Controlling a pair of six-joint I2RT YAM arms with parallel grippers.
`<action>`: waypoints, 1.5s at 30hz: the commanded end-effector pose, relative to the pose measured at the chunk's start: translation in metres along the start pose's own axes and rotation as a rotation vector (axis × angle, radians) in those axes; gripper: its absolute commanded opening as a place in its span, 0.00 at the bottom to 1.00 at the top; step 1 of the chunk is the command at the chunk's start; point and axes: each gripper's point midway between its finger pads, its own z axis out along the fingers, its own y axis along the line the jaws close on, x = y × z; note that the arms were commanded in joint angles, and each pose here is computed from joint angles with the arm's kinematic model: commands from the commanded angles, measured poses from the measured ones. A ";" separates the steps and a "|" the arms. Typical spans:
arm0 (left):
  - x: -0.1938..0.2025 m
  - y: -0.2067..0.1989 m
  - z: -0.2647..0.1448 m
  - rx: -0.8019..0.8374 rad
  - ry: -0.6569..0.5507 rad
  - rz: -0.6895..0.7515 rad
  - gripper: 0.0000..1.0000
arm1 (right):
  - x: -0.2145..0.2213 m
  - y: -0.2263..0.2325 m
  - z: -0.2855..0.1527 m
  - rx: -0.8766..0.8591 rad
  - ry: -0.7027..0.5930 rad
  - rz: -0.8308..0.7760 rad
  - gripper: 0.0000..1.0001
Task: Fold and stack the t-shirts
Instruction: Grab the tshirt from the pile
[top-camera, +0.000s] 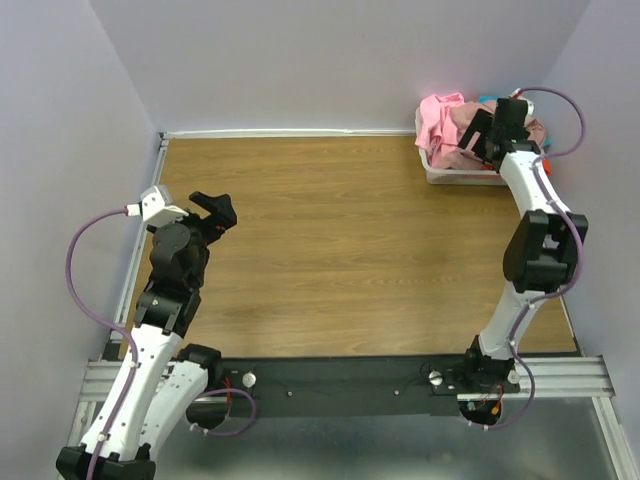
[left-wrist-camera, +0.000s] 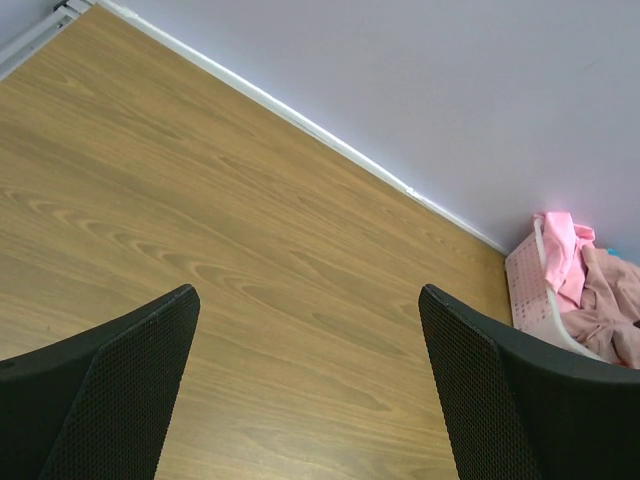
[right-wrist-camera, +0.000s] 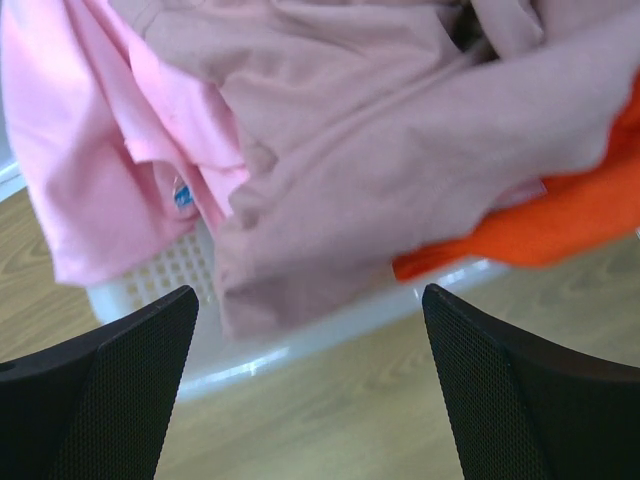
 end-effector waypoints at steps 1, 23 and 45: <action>-0.004 -0.001 -0.001 0.009 -0.025 -0.027 0.99 | -0.009 0.005 0.028 -0.018 0.002 -0.067 1.00; -0.014 0.013 -0.003 -0.068 -0.076 -0.049 0.99 | -0.011 0.002 0.070 0.048 -0.009 -0.075 0.09; -0.019 0.000 -0.008 0.001 -0.081 -0.063 0.99 | -0.204 0.071 -0.159 -0.238 -0.510 -0.038 0.00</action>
